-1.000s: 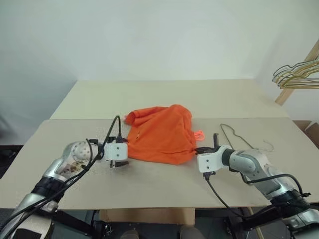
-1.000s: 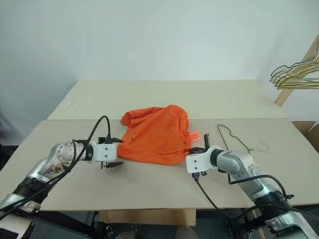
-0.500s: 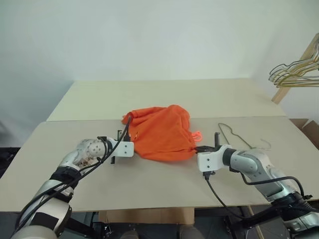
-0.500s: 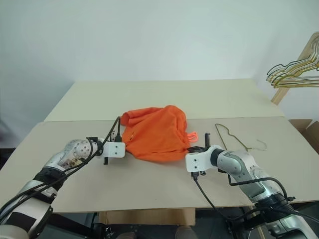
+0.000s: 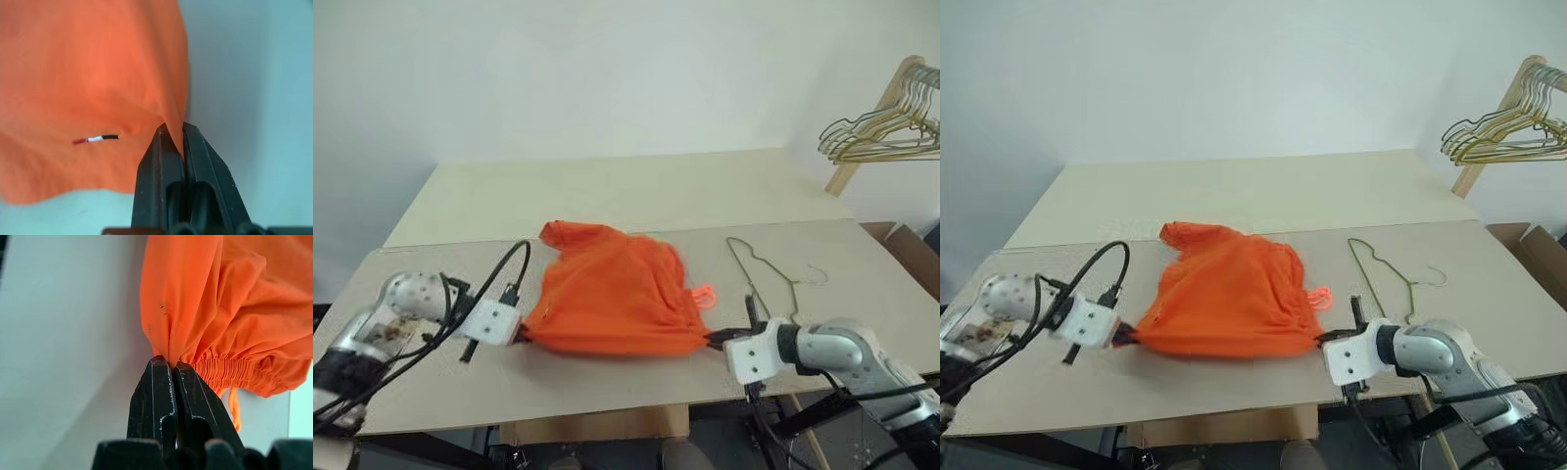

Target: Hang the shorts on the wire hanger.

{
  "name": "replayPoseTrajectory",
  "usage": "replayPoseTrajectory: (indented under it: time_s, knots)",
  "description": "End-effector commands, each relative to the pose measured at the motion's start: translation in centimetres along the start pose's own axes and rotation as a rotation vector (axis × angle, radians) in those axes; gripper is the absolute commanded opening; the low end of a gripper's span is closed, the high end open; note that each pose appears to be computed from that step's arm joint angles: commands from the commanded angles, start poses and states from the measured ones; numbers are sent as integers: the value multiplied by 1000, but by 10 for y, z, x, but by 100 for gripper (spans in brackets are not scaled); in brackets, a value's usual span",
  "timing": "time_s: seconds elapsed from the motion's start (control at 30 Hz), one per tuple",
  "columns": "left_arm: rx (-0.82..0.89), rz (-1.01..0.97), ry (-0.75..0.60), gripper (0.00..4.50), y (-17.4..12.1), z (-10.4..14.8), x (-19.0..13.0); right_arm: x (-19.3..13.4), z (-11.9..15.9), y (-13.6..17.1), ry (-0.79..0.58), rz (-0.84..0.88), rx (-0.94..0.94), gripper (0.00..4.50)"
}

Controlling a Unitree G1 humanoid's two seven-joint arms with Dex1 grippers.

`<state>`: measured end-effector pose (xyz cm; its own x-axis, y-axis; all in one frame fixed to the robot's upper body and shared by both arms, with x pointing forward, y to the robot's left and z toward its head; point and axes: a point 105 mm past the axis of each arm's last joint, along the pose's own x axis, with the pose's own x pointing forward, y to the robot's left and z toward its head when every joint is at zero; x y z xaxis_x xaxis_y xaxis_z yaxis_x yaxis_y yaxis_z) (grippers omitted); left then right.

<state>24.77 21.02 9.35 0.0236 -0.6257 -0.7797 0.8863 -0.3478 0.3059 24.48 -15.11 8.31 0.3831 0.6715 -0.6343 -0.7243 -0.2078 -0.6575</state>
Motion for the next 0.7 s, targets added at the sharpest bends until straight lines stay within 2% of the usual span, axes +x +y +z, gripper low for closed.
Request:
replayPoseTrajectory:
  time_s: [0.03,0.13,0.2,0.33,0.43,0.5,0.57,0.63,0.7]
  knots:
    - [21,69,-6,3,11,10,-12,-7,4,-21,-12,-73,-22,0]
    - [13,309,-7,3,59,8,-13,-8,-2,-78,-9,-349,44,0]
    - [16,502,1,3,103,9,-27,-14,-13,-124,39,-575,88,0]
    - [17,990,62,3,216,20,-80,-48,-36,-232,138,-1123,197,0]
    - [6,1344,119,3,271,44,-128,-85,-40,-285,164,-1454,240,0]
    - [54,1634,209,3,291,67,-173,-114,-28,-309,97,-1657,237,0]
    - [93,1826,228,3,296,88,-206,-128,-17,-319,36,-1757,199,0]
    - [124,1930,184,3,296,105,-225,-129,-12,-317,8,-1770,139,0]
    - [173,1989,156,3,294,115,-235,-115,-17,-305,3,-1699,93,0]
